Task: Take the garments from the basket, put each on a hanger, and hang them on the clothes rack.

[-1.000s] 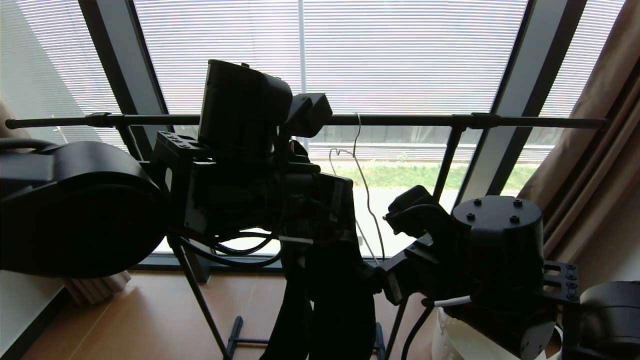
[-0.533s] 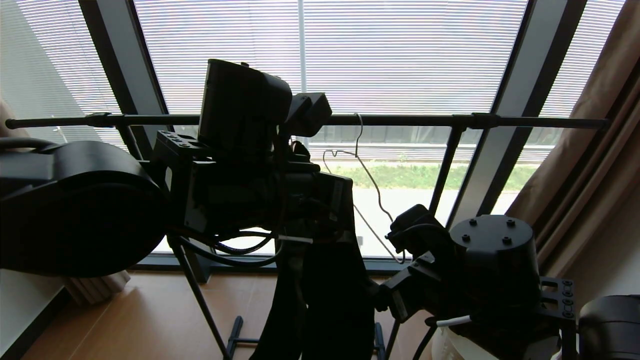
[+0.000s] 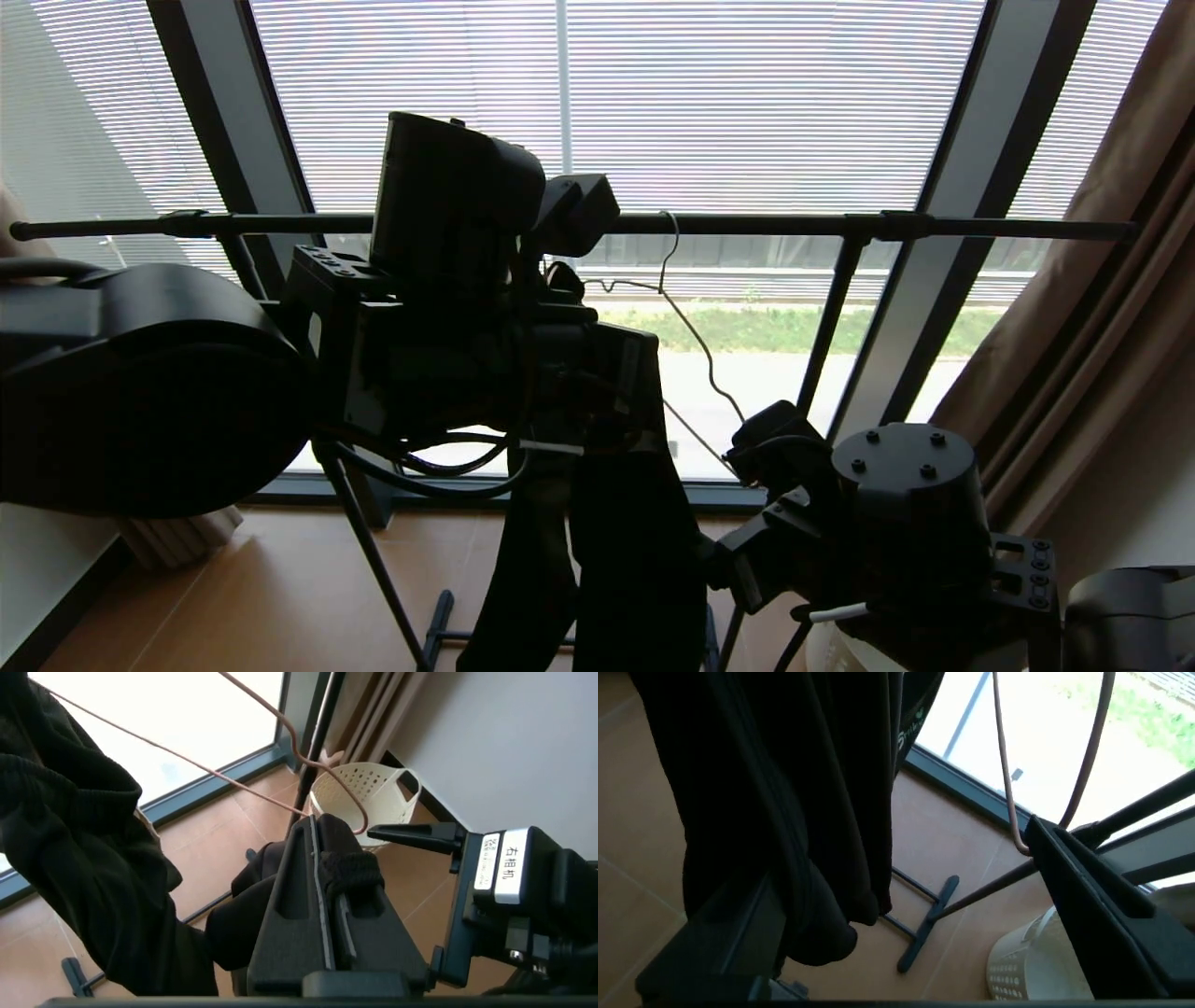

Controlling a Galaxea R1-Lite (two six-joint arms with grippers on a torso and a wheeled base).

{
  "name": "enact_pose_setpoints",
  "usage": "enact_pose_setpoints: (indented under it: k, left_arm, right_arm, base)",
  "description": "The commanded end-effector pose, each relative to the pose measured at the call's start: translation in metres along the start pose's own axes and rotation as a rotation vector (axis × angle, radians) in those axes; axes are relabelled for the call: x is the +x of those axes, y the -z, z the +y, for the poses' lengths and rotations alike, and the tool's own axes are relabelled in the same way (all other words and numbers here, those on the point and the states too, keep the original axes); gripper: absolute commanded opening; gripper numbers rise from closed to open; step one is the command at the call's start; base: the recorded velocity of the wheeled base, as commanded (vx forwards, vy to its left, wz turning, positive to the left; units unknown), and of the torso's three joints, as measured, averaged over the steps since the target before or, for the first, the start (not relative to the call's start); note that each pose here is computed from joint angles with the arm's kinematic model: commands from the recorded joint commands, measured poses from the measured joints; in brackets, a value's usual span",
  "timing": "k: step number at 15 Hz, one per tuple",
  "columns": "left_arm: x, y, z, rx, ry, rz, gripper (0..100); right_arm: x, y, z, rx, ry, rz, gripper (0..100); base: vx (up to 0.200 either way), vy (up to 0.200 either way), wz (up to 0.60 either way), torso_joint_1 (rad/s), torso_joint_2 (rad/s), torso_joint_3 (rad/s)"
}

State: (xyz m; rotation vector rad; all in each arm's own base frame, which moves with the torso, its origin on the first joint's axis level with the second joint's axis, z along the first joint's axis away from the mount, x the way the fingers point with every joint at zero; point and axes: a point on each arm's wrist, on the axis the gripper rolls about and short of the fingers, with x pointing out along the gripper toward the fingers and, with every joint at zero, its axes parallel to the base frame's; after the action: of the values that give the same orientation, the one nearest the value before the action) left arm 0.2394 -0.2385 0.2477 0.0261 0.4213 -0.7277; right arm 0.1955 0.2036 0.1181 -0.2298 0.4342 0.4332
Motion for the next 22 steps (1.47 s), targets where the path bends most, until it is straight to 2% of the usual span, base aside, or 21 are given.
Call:
enact_pose_setpoints:
  k: [1, 5, 6, 7, 9, 11, 14, 16, 17, 22]
  left_arm:
    - [0.0, 0.0, 0.0, 0.0, 0.001, 0.0, 0]
    - [0.0, 0.003, 0.005, -0.009, -0.012, 0.013, 0]
    - [0.001, 0.01, 0.008, -0.01, -0.018, 0.038, 0]
    - [0.005, 0.031, 0.014, -0.015, -0.01, 0.109, 0]
    - [0.008, 0.053, 0.021, -0.027, 0.084, 0.154, 0]
    - [0.009, 0.059, 0.023, -0.032, 0.127, 0.151, 0]
    - [0.009, 0.063, 0.022, -0.026, 0.141, 0.162, 0]
    - [0.008, 0.066, 0.022, 0.008, 0.158, 0.173, 0]
    - [0.006, 0.066, 0.021, 0.017, 0.163, 0.17, 100]
    - [-0.01, 0.066, 0.018, 0.021, 0.185, 0.159, 100]
  right_arm:
    - [0.003, 0.004, 0.0, -0.002, 0.004, 0.011, 0]
    - [0.006, 0.007, -0.015, 0.042, 0.047, -0.003, 0]
    - [0.003, 0.005, -0.026, 0.095, 0.079, -0.032, 0]
    - [-0.005, 0.004, -0.043, 0.142, 0.123, -0.065, 0]
    - [-0.018, -0.003, -0.057, 0.178, 0.156, -0.114, 0]
    - [-0.023, -0.007, -0.06, 0.188, 0.162, -0.14, 0]
    - [-0.026, -0.009, -0.061, 0.195, 0.161, -0.153, 0]
    - [-0.032, -0.009, -0.063, 0.207, 0.16, -0.164, 0]
    - [-0.034, -0.009, -0.063, 0.211, 0.159, -0.169, 0]
    - [-0.037, -0.011, -0.067, 0.219, 0.173, -0.182, 0]
  base:
    - [0.0, 0.0, 0.0, 0.0, 0.0, 0.0]
    - [0.0, 0.0, 0.0, 0.0, 0.0, 0.0]
    - [0.0, 0.0, 0.0, 0.0, 0.0, 0.0]
    - [0.0, 0.0, 0.0, 0.0, 0.0, 0.0]
    - [0.0, 0.0, 0.0, 0.0, 0.0, 0.0]
    - [0.0, 0.0, 0.0, 0.0, 0.0, 0.0]
    - [0.0, 0.0, 0.0, 0.0, 0.0, 0.0]
    - [0.0, 0.0, 0.0, 0.0, 0.0, 0.0]
    - [0.0, 0.0, 0.0, 0.0, 0.0, 0.0]
    - [0.0, 0.0, 0.0, 0.0, 0.0, 0.0]
